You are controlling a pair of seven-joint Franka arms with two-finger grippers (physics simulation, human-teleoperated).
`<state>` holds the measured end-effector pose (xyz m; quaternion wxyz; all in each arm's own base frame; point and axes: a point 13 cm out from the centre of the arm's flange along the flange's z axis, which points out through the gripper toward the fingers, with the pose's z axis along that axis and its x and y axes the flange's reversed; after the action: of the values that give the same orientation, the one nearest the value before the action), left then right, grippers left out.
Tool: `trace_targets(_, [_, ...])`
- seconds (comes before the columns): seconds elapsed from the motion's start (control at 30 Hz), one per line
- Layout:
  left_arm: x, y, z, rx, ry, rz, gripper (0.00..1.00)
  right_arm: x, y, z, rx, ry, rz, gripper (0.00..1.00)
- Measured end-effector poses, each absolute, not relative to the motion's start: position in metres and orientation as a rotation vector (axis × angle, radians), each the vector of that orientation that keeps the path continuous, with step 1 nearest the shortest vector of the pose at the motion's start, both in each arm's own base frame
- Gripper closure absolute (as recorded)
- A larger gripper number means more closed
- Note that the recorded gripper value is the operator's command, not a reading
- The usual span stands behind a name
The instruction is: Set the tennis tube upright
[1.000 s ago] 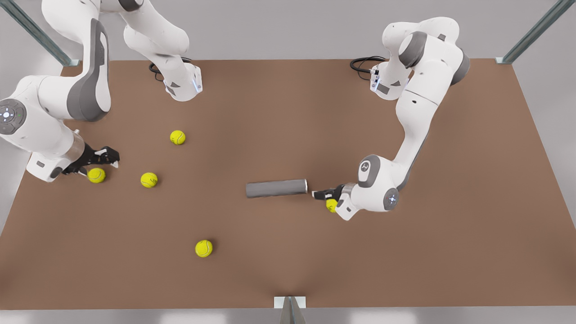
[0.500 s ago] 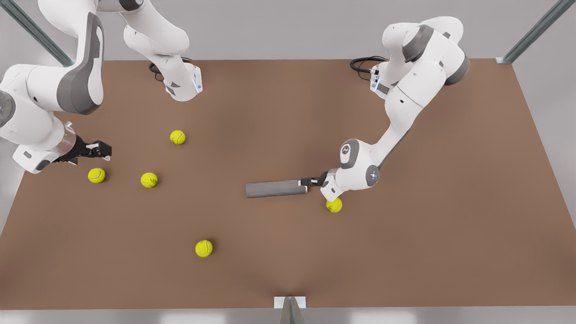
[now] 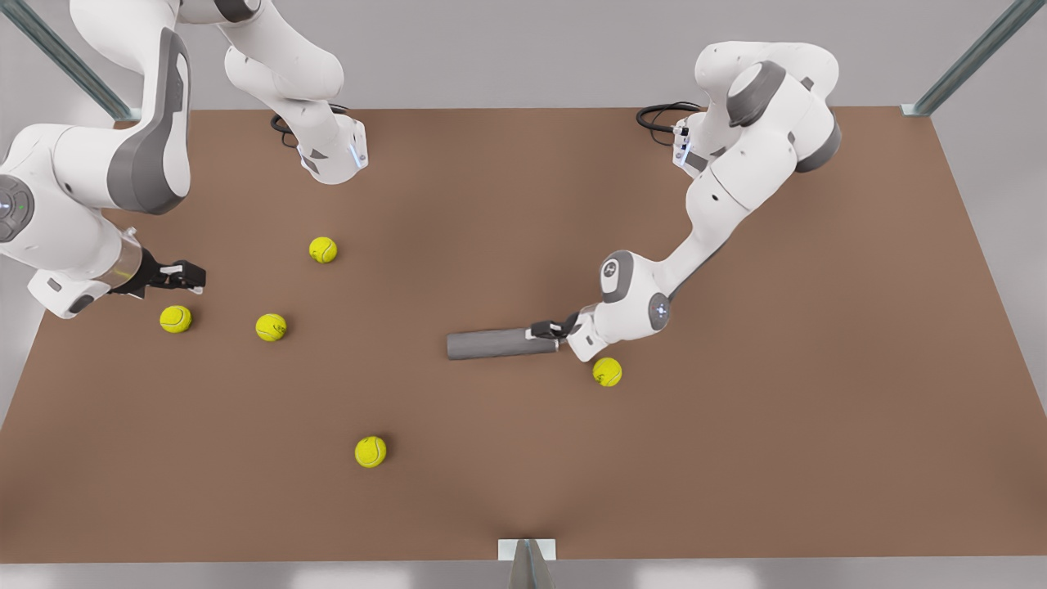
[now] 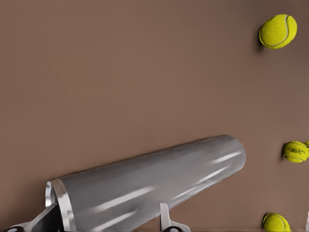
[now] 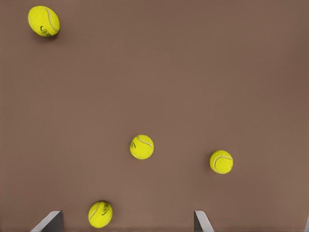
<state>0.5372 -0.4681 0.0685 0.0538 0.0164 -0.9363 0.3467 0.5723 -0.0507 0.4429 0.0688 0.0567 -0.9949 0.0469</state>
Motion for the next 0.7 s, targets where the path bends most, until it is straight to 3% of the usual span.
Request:
trace_targets(0.43, [0.538, -0.484, 0.070, 0.042, -2.804, 1.146, 0.00, 0.573, -0.051, 0.439, 0.140, -2.993, 0.144, 0.00])
trace_targets(0.7, [0.555, -0.484, 0.102, 0.089, -2.749, 1.277, 0.00, 0.574, -0.052, 0.437, 0.130, -2.990, 0.144, 0.00])
